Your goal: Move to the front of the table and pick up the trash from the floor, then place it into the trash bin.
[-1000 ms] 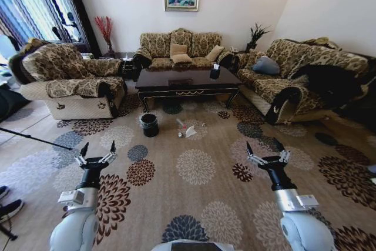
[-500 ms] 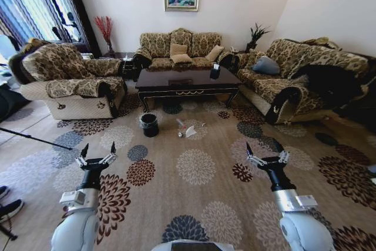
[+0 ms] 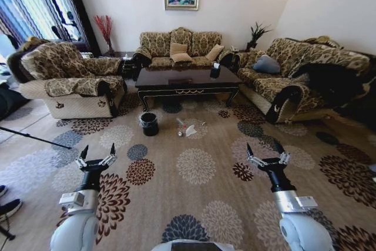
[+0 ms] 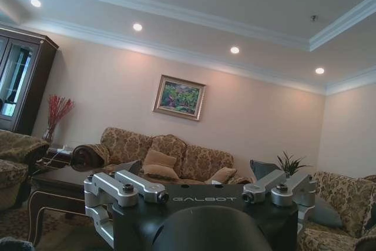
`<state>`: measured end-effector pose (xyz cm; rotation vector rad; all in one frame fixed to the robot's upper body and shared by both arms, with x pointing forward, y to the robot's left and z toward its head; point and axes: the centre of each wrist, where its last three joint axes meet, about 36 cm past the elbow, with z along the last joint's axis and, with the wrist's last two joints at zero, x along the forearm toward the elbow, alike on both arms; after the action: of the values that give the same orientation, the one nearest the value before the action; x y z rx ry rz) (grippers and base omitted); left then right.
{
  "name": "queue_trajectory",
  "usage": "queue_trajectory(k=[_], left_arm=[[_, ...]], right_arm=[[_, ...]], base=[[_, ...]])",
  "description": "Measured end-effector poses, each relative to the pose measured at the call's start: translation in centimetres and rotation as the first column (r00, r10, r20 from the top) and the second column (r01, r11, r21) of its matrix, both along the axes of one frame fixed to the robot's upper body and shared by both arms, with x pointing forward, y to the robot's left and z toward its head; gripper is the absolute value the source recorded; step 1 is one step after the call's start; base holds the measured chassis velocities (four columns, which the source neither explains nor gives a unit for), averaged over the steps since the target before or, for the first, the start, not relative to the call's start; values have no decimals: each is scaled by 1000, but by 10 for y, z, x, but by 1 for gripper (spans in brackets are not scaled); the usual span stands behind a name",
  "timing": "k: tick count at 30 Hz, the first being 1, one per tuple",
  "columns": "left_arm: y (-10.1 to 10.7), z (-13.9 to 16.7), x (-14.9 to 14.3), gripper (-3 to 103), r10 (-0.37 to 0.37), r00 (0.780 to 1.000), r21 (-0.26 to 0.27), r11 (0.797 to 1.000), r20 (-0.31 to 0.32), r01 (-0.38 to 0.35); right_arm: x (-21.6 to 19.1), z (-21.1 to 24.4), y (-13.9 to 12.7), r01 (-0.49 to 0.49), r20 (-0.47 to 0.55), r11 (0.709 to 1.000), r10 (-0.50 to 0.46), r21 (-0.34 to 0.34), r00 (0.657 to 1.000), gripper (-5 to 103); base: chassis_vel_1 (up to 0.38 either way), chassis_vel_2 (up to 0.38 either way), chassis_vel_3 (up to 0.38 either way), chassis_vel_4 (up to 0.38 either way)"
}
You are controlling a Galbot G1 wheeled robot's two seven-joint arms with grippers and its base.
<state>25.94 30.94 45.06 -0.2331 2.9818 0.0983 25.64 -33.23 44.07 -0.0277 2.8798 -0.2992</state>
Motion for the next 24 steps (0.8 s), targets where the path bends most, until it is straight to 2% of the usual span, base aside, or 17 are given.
queue_trajectory(k=[24], left_arm=[[-2,-3,-2,100,-2,1000,-1,1000,-9,2]], right_arm=[[0,-11,-1,6,-8,1000,-6,0,1000,100]], base=[[0,0,0,0]])
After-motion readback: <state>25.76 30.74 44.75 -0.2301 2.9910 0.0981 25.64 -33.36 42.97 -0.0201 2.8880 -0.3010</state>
